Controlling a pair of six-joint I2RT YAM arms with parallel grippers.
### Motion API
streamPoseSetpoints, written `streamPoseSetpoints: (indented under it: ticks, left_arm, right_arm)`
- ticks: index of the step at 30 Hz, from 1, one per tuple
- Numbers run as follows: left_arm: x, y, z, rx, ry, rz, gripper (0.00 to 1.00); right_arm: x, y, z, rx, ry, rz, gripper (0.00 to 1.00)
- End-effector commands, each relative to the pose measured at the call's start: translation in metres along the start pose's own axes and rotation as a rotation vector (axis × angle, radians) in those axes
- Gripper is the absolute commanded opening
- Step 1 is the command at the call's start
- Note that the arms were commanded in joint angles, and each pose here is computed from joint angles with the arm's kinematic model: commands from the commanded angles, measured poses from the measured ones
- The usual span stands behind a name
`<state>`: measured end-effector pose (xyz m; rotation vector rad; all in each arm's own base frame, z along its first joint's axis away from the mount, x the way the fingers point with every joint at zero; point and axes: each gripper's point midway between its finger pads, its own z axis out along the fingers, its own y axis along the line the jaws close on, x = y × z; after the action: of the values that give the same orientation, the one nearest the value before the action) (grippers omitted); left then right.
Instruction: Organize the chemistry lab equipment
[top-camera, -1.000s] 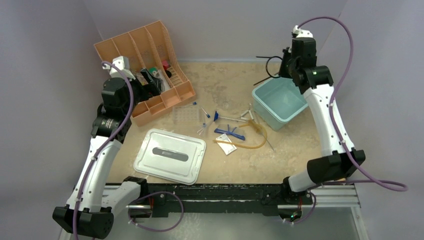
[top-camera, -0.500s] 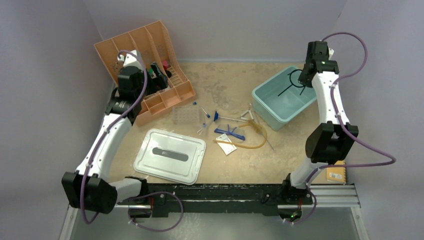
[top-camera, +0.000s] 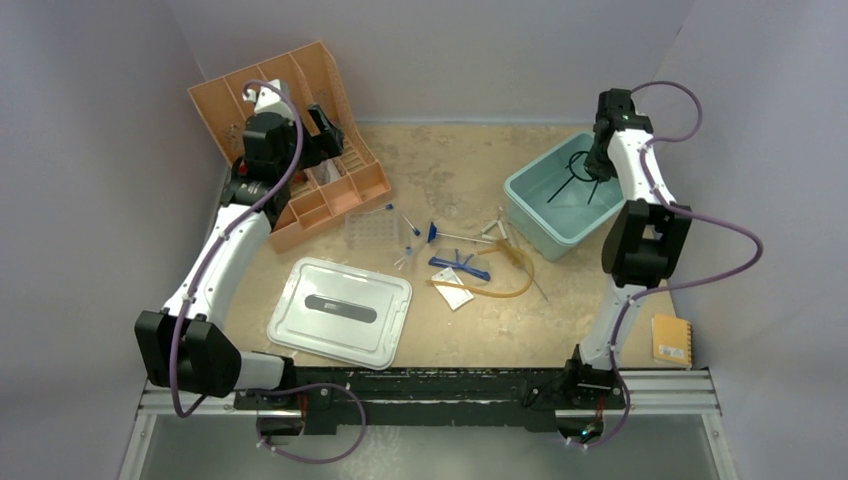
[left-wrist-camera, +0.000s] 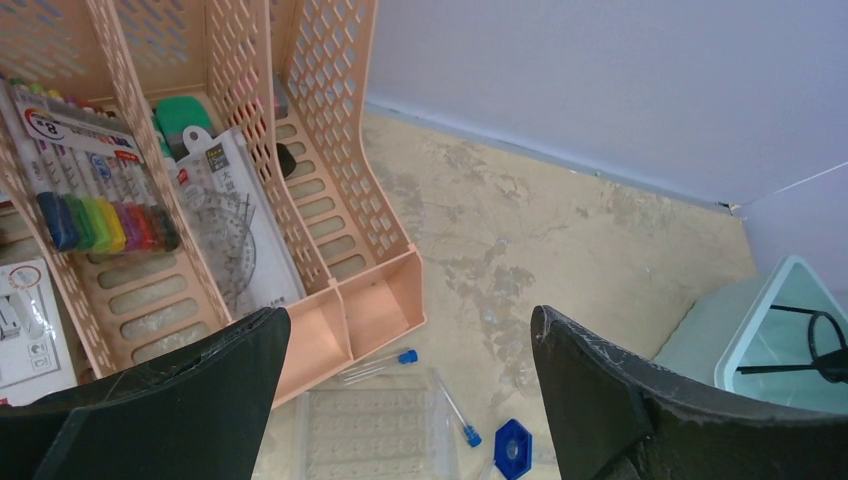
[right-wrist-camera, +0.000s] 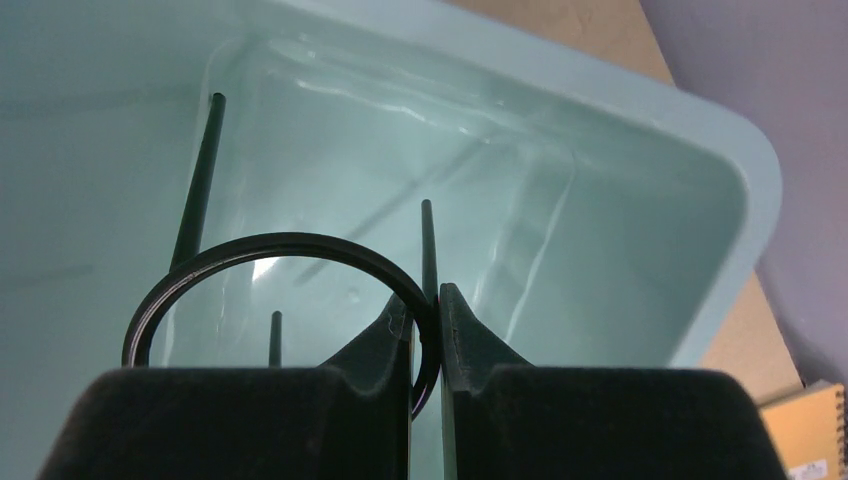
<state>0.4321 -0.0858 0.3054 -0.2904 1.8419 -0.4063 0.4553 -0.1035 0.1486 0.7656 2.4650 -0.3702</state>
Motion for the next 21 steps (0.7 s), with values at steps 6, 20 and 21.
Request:
streamPoseSetpoints:
  ticks: [6, 20, 21]
  left_arm:
    - [-0.030, -0.020, 0.010, 0.061, -0.069, 0.049, 0.90]
    - [-0.032, -0.019, 0.008, 0.059, -0.070, 0.070, 0.90]
    - [-0.032, -0.019, 0.006, 0.057, -0.073, 0.069, 0.90]
  right_arm:
    - [-0.046, -0.002, 0.012, 0.085, -0.106, -0.014, 0.00]
    - [-0.077, 0.030, -0.005, -0.108, -0.188, -0.113, 0.47]
    - [-0.079, 0.030, -0.011, -0.119, -0.194, -0.112, 0.49]
